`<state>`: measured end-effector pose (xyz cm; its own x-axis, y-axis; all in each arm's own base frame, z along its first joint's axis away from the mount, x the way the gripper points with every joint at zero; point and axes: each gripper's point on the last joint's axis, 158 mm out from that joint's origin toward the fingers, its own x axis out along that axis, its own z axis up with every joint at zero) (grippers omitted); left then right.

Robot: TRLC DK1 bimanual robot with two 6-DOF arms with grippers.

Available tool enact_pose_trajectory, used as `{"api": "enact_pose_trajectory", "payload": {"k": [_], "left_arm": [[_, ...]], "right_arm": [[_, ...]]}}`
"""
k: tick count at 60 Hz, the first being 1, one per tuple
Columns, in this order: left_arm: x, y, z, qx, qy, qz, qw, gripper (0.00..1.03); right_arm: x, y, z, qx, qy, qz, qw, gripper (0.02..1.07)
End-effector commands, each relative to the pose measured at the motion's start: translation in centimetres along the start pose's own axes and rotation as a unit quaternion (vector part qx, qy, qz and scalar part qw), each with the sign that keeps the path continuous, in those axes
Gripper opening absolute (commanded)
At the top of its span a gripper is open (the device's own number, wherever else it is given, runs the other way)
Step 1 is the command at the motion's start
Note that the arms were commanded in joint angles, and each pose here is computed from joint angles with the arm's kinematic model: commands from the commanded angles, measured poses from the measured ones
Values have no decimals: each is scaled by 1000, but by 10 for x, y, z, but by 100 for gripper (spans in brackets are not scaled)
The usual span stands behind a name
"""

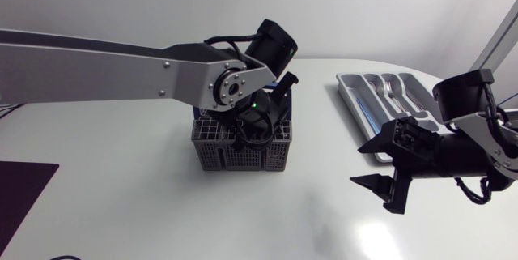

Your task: Unload the cutlery basket into the drawer organizer.

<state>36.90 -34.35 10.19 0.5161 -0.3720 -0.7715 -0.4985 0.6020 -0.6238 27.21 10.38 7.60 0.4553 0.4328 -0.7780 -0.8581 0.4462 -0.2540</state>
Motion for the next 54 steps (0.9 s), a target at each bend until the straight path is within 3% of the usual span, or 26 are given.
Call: {"api": "enact_pose_trajectory", "payload": {"k": [1, 54], "left_arm": [[-11, -1, 0, -8, -3, -11, 1000, 4], [-68, -40, -1, -30, 20, -100, 994, 4]], "right_arm": [[2, 7, 1, 9, -6, 1, 1000, 86], [-18, 0, 56, 33, -86, -66, 994, 84]]}}
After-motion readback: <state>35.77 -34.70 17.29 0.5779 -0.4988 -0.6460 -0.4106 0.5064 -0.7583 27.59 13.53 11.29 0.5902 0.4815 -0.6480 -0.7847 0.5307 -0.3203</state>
